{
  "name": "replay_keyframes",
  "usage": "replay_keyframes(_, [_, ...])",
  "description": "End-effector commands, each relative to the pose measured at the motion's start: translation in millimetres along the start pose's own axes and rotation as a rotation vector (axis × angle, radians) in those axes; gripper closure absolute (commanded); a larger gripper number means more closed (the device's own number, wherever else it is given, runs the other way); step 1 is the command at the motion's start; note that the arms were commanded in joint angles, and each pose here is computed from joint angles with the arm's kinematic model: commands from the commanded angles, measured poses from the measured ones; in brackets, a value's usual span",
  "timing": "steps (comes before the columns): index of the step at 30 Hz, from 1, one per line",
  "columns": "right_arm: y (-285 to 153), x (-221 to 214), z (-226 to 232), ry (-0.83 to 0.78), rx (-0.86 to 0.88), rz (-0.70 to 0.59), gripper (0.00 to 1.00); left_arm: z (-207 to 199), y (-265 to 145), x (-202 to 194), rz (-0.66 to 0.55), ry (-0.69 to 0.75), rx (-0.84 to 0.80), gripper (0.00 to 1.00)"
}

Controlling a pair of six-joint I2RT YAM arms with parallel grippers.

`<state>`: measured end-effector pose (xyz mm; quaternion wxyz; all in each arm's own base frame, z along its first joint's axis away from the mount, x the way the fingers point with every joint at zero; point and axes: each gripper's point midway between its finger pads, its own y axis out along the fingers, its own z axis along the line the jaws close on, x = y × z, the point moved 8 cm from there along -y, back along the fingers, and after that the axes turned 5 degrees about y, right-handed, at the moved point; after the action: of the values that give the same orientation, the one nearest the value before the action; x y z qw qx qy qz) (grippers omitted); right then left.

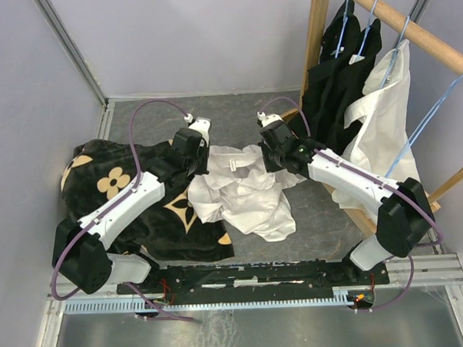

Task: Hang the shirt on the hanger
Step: Adjust the shirt at the center of the board, then move the clothesline to the center of the board.

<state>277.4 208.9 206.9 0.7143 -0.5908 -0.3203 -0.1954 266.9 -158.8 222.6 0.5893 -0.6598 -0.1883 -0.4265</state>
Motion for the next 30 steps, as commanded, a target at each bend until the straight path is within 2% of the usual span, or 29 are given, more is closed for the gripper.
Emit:
replay_keyframes(1, [-15,25,2,0.089,0.026,-0.147,0.93,-10,7,20,-0.090,-0.083,-0.093,0.95])
replay_keyframes(7, [-58,40,-2,0.057,0.067,-0.183,0.51,-4,-9,30,-0.100,-0.072,-0.069,0.67])
replay_keyframes(10, [-77,41,-4,0.036,0.101,-0.173,0.41,-1,-22,33,-0.126,-0.086,-0.068,0.53])
replay_keyframes(13, [-91,36,-6,0.009,0.108,-0.150,0.31,2,-34,34,-0.146,-0.094,-0.068,0.46])
replay_keyframes(18, [-105,20,8,-0.084,0.025,-0.156,0.29,8,-51,25,-0.171,-0.094,-0.048,0.37])
replay_keyframes(20, [-112,13,23,-0.137,-0.001,-0.166,0.29,11,-59,21,-0.182,-0.098,-0.040,0.28])
replay_keyframes(22, [-122,9,35,-0.158,-0.028,-0.201,0.29,14,-68,17,-0.196,-0.103,-0.034,0.25])
replay_keyframes(26, [-151,4,48,-0.149,-0.094,-0.322,0.30,18,-84,8,-0.218,-0.118,-0.031,0.23])
replay_keyframes(30, [-207,5,72,-0.241,-0.240,-0.550,0.30,20,-94,-3,-0.229,-0.140,-0.040,0.22])
